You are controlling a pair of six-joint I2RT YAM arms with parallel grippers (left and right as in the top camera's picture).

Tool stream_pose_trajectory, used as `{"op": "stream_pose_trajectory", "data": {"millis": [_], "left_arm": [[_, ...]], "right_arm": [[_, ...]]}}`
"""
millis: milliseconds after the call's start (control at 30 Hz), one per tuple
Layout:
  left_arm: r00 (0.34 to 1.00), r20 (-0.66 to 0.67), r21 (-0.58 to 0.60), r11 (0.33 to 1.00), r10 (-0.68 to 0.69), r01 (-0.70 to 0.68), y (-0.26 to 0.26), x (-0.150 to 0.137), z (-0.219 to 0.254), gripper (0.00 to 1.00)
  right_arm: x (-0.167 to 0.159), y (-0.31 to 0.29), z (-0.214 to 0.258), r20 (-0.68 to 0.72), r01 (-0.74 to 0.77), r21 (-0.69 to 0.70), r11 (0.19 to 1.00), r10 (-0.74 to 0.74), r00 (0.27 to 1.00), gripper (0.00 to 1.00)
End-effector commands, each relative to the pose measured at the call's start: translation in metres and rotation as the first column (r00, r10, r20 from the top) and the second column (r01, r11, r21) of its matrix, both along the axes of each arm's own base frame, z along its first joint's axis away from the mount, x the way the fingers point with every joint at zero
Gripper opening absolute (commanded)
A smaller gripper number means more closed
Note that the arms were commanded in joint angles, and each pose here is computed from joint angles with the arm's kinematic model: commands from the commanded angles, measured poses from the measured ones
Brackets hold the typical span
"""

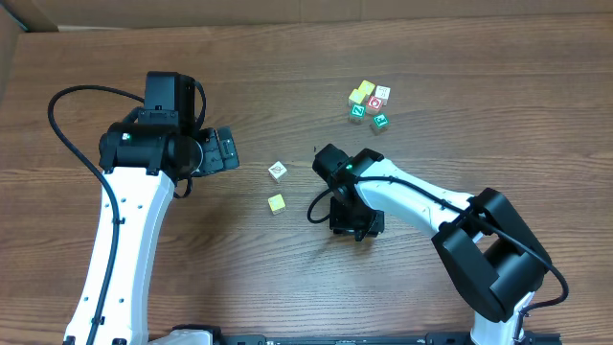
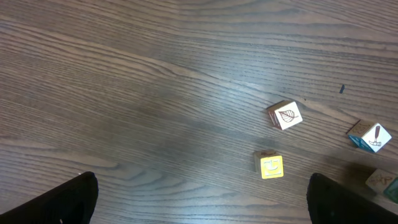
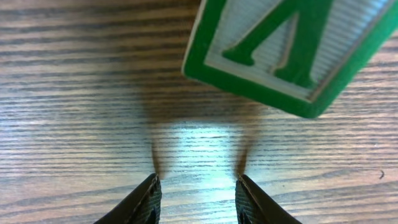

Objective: Flip 3 blocks
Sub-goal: 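Move the right gripper to the white block with hammer picture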

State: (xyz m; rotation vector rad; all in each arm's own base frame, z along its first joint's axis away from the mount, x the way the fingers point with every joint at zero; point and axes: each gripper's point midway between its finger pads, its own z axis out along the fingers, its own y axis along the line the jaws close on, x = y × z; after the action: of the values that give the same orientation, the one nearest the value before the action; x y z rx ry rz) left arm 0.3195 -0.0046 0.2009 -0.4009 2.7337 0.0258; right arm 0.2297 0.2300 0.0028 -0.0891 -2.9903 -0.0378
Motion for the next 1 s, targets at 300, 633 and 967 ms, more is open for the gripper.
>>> {"op": "stream_pose_trajectory", "data": {"millis": [300,633,967], "left_arm": [[1.000,0.011,0.006,1.000,0.016,-0.016,0.002,0.002,0.002,1.00],[1.000,0.010,0.006,1.000,0.016,-0.016,0.002,0.002,0.002,1.00],[1.000,0.011,0.006,1.000,0.016,-0.016,0.002,0.002,0.002,1.00]], "right_arm": [[0.009,0.009,0.006,0.026,-0.005,0.032,0.999,0.004,1.000,0.61],[0.053,0.029,0.061,0.123,-0.027,0.098,0.995,0.015,0.992,0.76],[0.104,0.034,0.072,0.279,0.008,0.167,0.986,-0.055,0.959,0.75]]}}
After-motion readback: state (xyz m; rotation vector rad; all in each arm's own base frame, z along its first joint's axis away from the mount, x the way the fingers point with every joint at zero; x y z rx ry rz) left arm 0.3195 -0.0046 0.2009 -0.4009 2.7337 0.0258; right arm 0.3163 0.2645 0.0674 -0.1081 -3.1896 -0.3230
